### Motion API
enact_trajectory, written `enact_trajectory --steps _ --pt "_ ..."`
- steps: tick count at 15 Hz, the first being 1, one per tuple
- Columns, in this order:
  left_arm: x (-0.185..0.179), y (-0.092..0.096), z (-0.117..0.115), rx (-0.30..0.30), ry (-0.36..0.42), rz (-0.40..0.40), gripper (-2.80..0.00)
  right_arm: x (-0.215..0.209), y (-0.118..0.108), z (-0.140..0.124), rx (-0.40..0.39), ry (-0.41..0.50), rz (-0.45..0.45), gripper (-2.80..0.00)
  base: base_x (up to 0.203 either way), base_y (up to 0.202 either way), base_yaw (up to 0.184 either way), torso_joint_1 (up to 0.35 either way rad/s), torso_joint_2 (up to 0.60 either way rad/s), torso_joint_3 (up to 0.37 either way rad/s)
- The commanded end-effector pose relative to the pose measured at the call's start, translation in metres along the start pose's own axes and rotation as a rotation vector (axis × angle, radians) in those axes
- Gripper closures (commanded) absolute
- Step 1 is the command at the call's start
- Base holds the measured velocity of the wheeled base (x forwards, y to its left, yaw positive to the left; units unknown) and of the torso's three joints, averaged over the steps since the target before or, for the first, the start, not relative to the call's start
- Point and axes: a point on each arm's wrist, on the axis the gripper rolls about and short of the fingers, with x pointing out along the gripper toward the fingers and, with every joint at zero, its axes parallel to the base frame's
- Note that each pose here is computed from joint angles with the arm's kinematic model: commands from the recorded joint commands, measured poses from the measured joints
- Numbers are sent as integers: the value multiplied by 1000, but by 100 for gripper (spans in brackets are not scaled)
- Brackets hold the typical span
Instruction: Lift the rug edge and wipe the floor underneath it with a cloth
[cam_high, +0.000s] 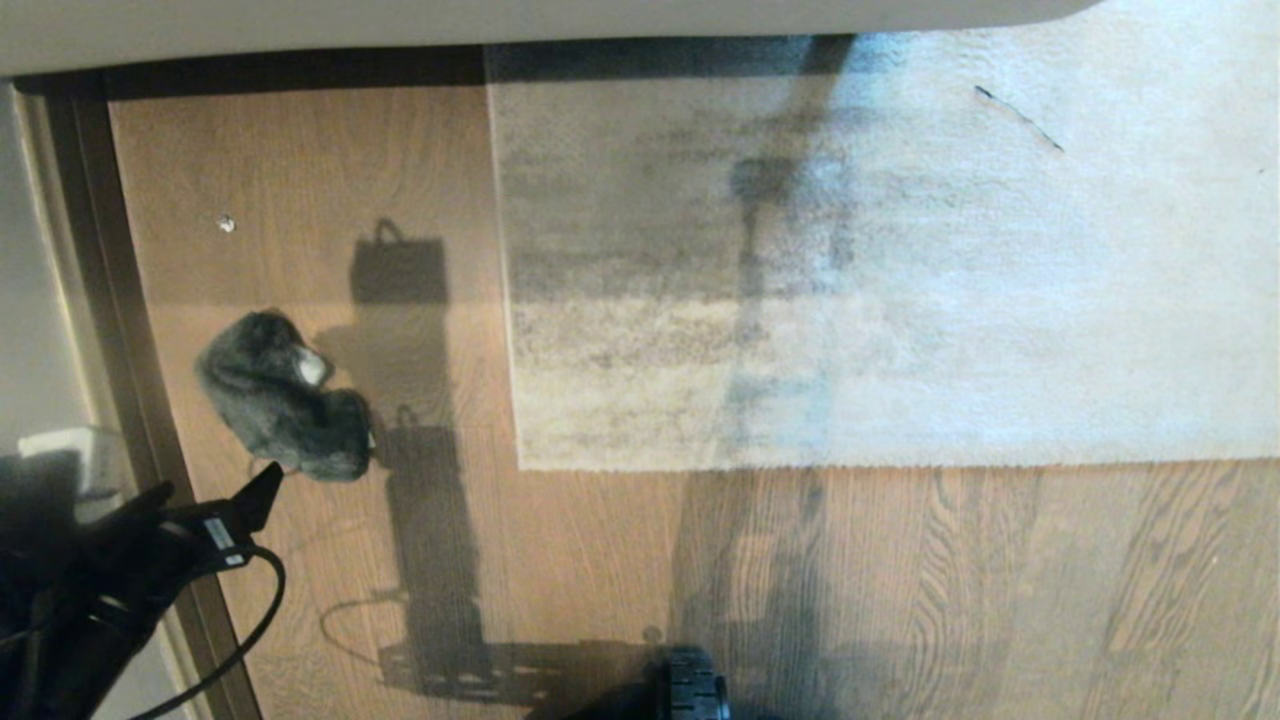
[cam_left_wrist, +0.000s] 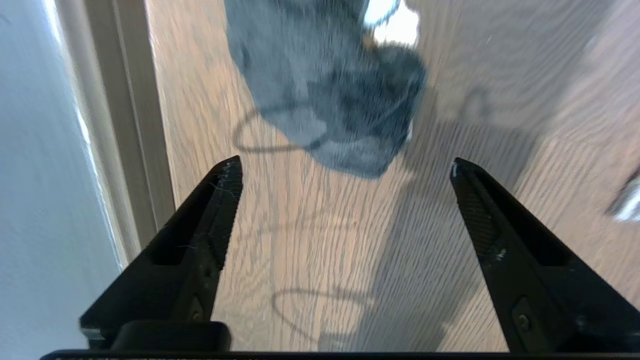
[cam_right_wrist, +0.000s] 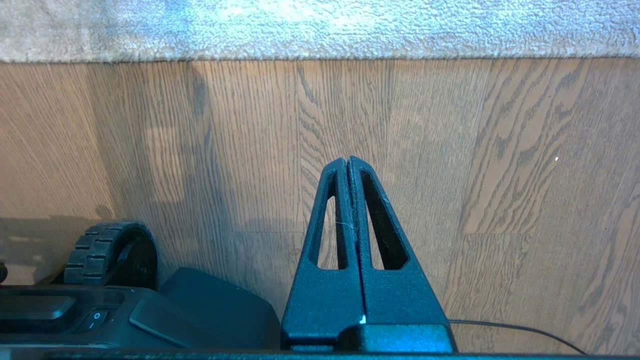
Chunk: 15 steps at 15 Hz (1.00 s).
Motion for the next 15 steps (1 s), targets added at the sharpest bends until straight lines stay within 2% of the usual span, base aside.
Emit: enact_trajectory --steps 1,4,8,14,15 --pt "-11 0 12 -10 -71 -5 -280 0 0 0 1 1 0 0 0 0 0 0 0 0" --pt "-24 1 21 -15 -110 -7 -280 0 0 0 0 1 0 0 0 0 0 0 0 0" --pt "-51 4 29 -16 -117 -11 -280 0 0 0 1 1 0 0 0 0 0 0 0 0" --pt "-92 9 24 -8 -67 -17 -280 0 0 0 -1 1 0 0 0 0 0 0 0 0" --pt "-96 9 24 -8 -63 -17 -92 0 0 0 -1 1 0 0 0 0 0 0 0 0"
